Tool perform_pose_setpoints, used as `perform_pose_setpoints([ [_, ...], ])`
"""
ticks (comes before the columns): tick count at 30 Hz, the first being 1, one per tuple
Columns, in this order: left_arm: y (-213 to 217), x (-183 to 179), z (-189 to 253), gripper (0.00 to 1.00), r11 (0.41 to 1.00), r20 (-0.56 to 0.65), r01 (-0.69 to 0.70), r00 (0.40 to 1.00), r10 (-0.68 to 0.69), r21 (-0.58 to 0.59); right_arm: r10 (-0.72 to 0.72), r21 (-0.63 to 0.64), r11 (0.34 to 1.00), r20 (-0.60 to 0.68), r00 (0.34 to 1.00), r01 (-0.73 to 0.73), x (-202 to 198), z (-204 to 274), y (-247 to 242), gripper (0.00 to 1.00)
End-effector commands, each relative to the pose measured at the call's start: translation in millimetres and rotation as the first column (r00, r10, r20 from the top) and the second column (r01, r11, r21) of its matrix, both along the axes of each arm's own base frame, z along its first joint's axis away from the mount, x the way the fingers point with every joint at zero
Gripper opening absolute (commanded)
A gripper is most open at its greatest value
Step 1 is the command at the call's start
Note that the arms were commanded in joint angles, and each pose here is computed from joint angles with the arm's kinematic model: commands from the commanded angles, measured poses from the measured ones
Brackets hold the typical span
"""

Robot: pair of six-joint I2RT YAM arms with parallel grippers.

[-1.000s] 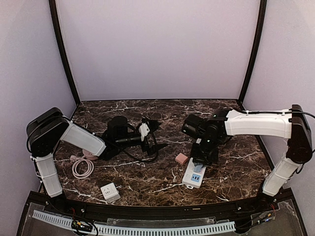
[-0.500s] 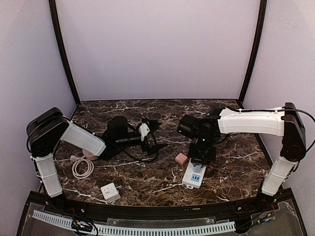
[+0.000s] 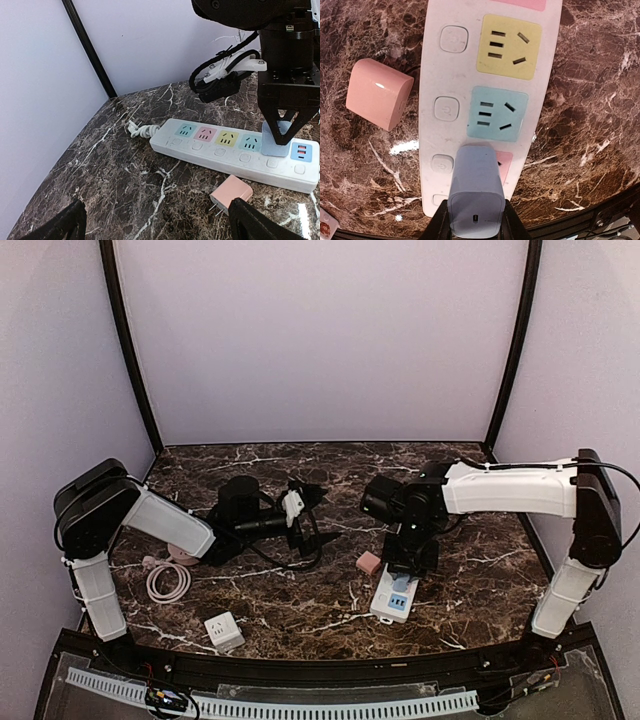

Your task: Insert the plug

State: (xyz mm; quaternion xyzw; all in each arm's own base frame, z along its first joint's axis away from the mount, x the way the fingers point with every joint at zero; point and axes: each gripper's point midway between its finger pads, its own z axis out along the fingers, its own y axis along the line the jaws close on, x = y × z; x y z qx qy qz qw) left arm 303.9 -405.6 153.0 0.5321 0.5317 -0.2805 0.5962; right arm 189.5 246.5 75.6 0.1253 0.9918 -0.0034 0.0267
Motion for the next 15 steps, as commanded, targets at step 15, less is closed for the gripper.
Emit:
perform_pose_setpoints([
  [15,0,-2,2,0.99,1.000,0.002,0.018,1.000,-0.018,0.003,0.046,-0.159,0.985,-0.107,0.993,-0.063,-15,-80,-40,0.00],
])
